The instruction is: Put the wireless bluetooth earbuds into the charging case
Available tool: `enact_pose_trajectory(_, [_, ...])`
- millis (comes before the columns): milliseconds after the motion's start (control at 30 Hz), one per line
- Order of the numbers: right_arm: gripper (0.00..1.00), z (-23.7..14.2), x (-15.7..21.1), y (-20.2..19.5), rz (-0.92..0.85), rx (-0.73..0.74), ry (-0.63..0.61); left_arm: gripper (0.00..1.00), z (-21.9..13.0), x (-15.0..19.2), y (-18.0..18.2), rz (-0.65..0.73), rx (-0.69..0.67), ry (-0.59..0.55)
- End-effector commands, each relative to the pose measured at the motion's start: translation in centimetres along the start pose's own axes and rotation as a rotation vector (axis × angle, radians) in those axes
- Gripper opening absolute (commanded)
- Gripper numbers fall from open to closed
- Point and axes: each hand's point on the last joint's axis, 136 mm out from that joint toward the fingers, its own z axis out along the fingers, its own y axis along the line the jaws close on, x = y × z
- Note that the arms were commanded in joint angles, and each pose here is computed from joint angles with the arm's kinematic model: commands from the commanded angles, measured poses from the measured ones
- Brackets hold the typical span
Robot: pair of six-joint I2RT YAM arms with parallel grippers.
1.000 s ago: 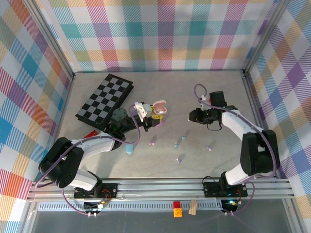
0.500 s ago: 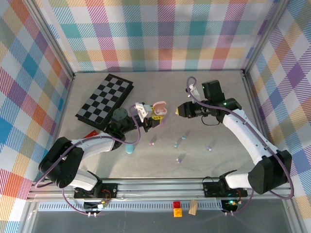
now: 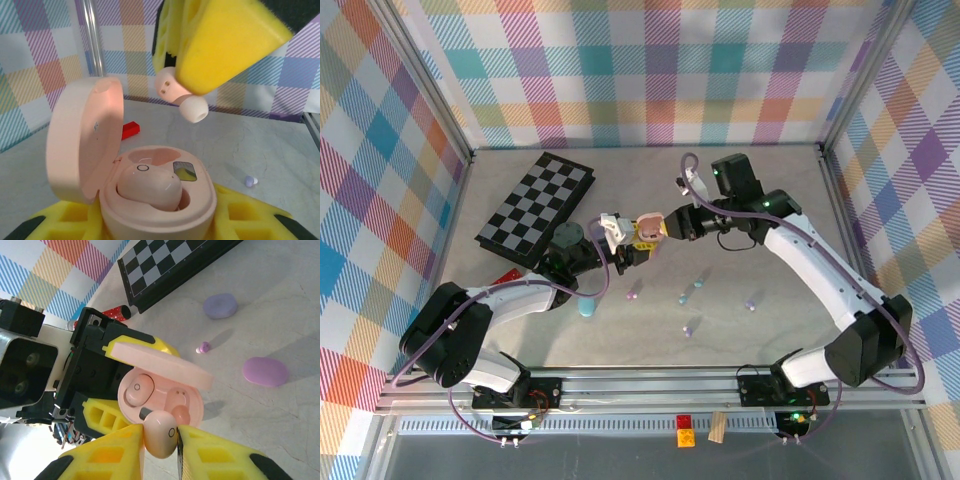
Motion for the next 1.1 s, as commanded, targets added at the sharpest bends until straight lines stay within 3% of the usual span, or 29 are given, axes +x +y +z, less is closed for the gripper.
enact_pose_trajectory(0, [0.22, 0.2, -0.3, 0.3, -0.027, -0.006, 0.018, 0.27, -0.2, -1.7, -0.2, 0.040, 0.028, -0.037])
enact_pose_trajectory(1067, [0.23, 2.1, 0.3, -0.8, -0.080, 0.033, 0.061, 0.27, -0.3, -2.1, -0.3, 0.032, 0.028, -0.053])
